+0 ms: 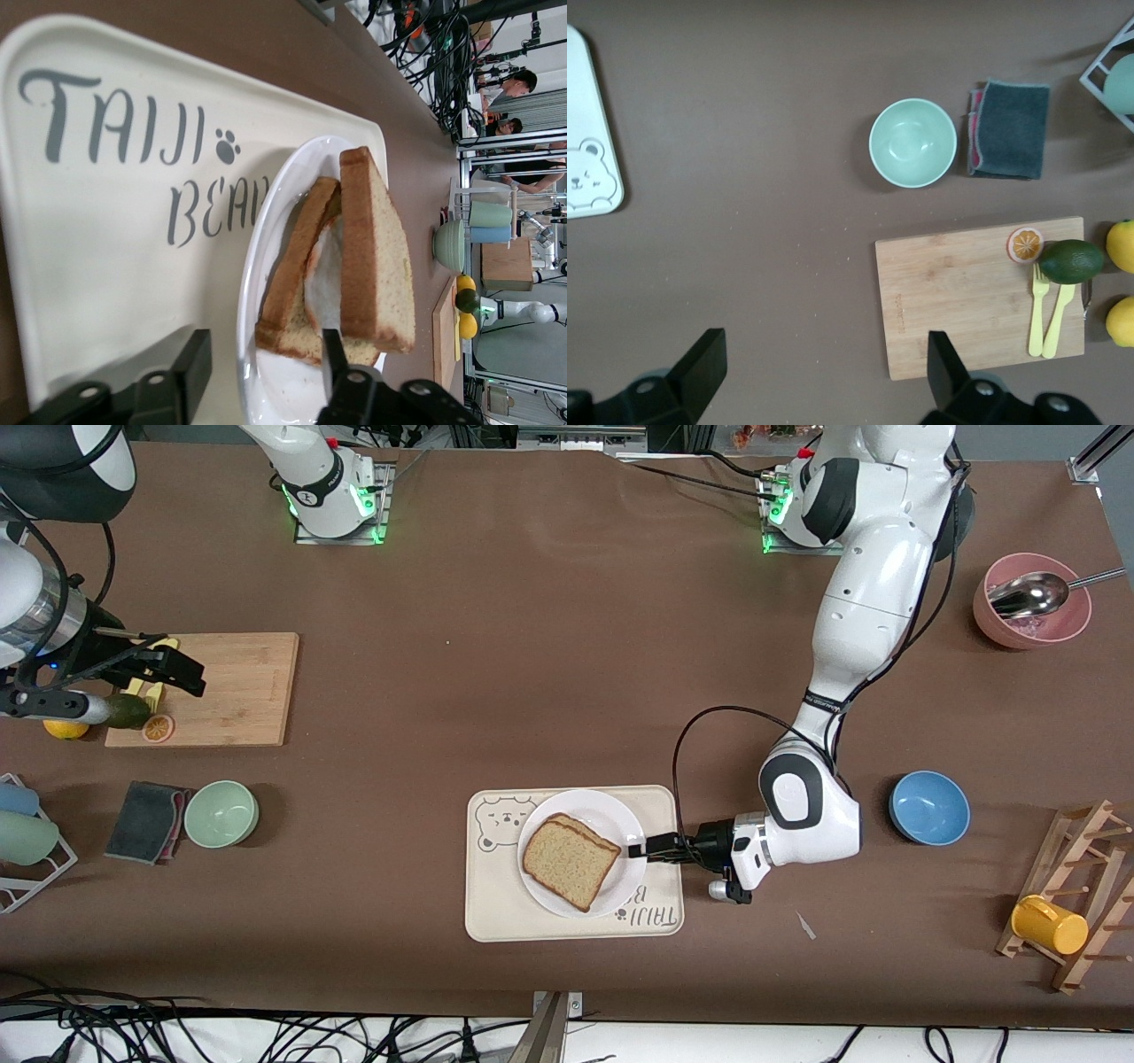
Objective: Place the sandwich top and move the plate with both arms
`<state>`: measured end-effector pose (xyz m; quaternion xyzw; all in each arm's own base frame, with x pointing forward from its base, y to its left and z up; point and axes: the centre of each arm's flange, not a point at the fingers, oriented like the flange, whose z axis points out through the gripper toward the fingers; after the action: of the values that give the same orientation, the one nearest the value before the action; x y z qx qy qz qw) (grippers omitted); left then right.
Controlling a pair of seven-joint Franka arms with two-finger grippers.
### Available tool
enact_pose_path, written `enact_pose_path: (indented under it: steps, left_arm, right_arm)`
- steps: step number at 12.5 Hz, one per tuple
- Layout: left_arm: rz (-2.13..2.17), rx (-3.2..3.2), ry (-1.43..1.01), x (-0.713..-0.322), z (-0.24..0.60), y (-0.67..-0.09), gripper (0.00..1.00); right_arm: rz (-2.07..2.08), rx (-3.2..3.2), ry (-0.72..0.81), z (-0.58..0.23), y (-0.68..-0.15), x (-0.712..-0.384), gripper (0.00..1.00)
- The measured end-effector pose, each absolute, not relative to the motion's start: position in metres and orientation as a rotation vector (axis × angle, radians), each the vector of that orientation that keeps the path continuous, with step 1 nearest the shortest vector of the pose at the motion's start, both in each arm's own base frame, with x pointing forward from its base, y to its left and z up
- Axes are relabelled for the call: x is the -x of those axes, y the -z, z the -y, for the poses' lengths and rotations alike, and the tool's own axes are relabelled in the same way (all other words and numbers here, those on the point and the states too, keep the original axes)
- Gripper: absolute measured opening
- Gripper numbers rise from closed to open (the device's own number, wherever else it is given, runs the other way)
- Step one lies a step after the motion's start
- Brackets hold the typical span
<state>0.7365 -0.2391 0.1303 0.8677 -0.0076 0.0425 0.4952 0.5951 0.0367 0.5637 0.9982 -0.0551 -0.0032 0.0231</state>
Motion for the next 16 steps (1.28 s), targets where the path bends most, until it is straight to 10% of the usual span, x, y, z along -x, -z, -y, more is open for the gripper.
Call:
enact_pose_path:
  steps: [4, 16]
  left_arm:
    - [0.070, -2.112, -0.105, -0.743, 0.229, -0.147, 1.00]
    - [0.498, -2.642, 0.185, -0.734, 0.168, -0.331, 1.00]
  right_arm:
    - [0.108, -3.093, -0.011, -0.034, -0.572, -0.595, 1.00]
    - [-0.031, -3.133, 0.135, -0.020, -0.580, -0.583, 1.00]
